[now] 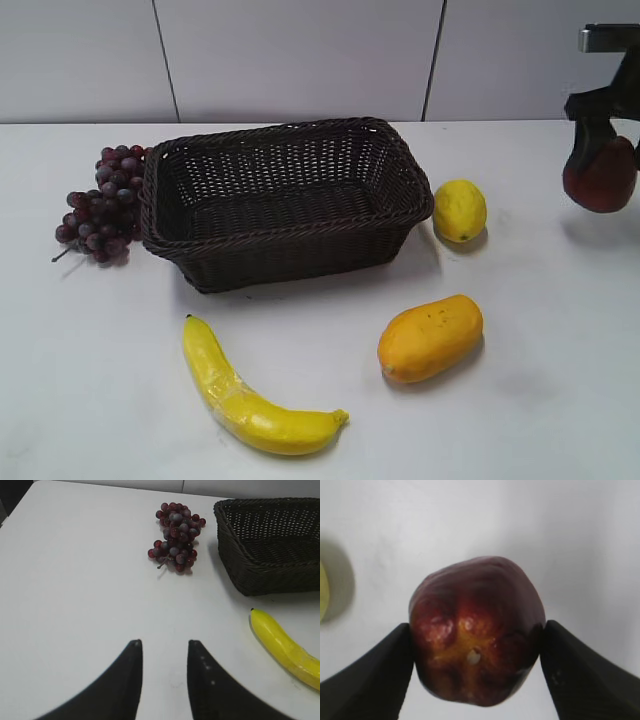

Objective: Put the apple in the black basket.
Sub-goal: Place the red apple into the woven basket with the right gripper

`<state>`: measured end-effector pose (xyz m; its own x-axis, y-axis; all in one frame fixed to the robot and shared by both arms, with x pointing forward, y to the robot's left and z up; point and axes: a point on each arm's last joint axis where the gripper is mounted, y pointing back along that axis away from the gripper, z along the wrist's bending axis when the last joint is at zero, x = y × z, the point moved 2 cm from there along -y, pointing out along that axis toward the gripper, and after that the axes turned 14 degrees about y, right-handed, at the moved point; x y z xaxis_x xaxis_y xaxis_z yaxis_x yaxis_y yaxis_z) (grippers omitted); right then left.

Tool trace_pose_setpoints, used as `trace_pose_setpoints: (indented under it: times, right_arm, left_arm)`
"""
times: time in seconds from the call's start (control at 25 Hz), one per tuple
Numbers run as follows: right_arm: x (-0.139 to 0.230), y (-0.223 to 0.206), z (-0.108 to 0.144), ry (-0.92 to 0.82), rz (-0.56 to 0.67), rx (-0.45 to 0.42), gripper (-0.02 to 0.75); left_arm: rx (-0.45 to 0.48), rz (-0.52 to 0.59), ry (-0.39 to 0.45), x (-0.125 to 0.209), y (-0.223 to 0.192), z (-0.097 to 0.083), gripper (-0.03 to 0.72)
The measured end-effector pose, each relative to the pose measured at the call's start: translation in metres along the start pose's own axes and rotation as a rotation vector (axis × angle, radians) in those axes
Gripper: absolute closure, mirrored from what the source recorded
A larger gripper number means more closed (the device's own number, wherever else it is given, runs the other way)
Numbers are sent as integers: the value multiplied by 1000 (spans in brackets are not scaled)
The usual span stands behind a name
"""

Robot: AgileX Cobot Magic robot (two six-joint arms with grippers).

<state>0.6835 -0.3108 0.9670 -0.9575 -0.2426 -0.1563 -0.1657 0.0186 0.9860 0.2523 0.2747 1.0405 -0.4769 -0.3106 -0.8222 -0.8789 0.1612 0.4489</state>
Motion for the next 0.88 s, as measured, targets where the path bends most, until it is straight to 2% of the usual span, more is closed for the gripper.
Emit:
trace_pose_setpoints:
  times: [0.12, 0.28, 0.52, 0.88]
  right_arm:
    - [-9, 17, 3, 17, -21, 4, 174]
    - [-30, 45, 23, 70, -111, 16, 174]
    - [-52, 76, 81, 194, -222, 6, 174]
    - [-60, 94, 188, 388, -352, -84, 175]
  left_arm:
    - [0, 0, 0, 0, 0, 0, 454]
    - [0, 0, 0, 0, 0, 0, 454]
    - [0, 0, 0, 0, 0, 0, 454]
    - [0, 0, 0, 0, 0, 0, 454]
